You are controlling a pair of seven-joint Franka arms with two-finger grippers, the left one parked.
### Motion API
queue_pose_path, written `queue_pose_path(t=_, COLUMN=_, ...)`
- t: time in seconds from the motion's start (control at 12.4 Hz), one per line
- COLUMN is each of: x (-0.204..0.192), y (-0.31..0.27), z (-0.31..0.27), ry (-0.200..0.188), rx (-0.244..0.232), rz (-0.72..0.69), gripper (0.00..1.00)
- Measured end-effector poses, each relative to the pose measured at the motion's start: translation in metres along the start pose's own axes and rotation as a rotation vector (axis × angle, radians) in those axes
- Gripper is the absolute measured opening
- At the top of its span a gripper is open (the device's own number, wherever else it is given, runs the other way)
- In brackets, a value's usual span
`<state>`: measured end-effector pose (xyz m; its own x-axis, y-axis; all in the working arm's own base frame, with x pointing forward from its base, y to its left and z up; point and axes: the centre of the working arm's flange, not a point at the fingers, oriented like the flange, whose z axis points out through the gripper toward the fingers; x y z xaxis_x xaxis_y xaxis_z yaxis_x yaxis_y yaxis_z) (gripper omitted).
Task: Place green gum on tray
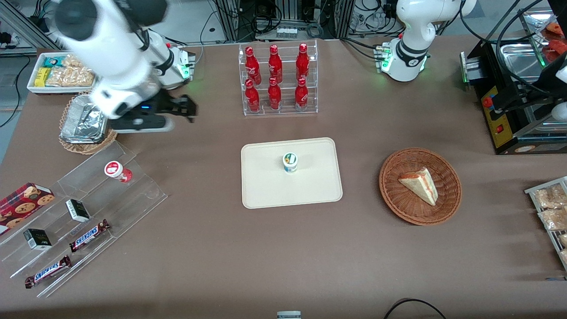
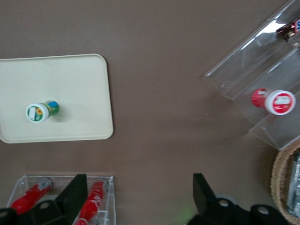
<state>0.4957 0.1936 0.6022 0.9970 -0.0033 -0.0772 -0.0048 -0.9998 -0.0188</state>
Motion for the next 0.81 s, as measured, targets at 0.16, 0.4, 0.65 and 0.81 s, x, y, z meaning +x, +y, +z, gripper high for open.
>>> queue_pose_path(t=0.16, x=-0.001, y=0.052, z=-0.018, ry=-0.003, rx=0.013, rz=-0.011, gripper=1.0)
queue_pose_path(t=0.4, x=-0.003, y=0.117, z=-0.03, ry=-0.004, rx=0.028, rz=-0.008, gripper=1.0)
queue_pose_path(t=0.65, x=-0.003, y=0.153, z=-0.032, ry=-0.011, rx=0.033, rz=-0.014, gripper=1.0)
queue_pose_path(t=0.81, x=-0.001, y=0.175, z=-0.031, ry=-0.012, rx=0.036, rz=-0.033, gripper=1.0)
